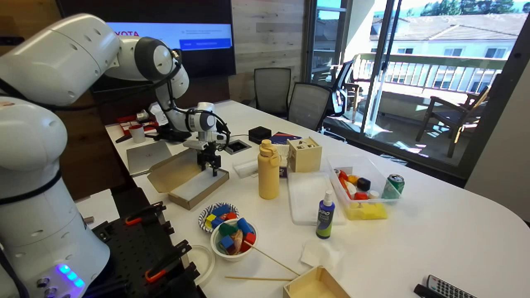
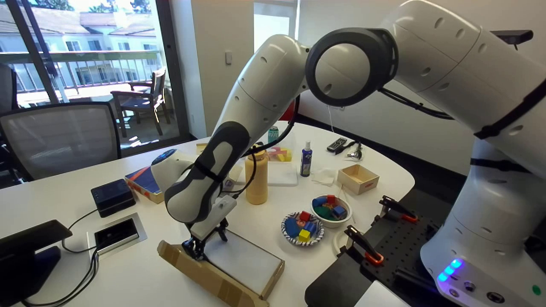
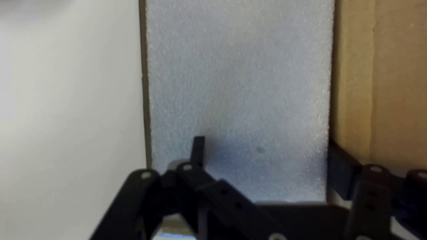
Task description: Open the box on the table then remove the contents inside it
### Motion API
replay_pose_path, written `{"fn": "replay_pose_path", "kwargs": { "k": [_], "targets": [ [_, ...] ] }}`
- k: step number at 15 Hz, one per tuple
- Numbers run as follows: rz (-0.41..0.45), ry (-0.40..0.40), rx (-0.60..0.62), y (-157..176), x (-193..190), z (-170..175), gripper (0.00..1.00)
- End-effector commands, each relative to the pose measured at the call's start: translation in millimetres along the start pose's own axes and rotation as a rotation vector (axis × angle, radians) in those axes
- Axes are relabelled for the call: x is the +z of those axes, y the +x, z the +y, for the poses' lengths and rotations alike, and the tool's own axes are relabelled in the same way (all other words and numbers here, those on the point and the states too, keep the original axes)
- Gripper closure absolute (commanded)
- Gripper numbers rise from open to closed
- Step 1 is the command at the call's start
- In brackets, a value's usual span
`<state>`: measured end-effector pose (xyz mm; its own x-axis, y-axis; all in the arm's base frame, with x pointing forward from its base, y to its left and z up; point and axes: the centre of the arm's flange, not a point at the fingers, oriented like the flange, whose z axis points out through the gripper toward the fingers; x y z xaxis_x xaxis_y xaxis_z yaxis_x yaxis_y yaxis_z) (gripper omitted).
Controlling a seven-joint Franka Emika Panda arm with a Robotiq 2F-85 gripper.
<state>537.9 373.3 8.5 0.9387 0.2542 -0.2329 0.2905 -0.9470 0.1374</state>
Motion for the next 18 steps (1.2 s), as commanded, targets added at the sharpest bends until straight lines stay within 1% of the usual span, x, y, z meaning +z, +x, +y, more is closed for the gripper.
{"fn": "replay_pose_path", "kwargs": {
  "k": [1, 3, 8, 9, 11, 12, 13, 14, 18],
  "targets": [
    [0.015, -0.021, 0.011, -7, 7, -5, 0.48],
    [0.014, -0.012, 0.016, -9, 8, -5, 0.60],
    [0.005, 0.002, 0.031, -13, 13, -7, 0.94],
    [0.003, 0.005, 0.032, -14, 14, -8, 0.99],
    [0.006, 0.011, 0.036, -13, 11, -7, 0.96],
    [0.008, 0.015, 0.039, -13, 7, -5, 0.98],
    [0.015, 0.023, 0.041, -13, -1, -3, 0.98],
    [0.014, 0.029, 0.041, -14, -9, -1, 0.97],
    [0.027, 0.067, 0.037, -26, -56, 2, 0.97]
  ]
}}
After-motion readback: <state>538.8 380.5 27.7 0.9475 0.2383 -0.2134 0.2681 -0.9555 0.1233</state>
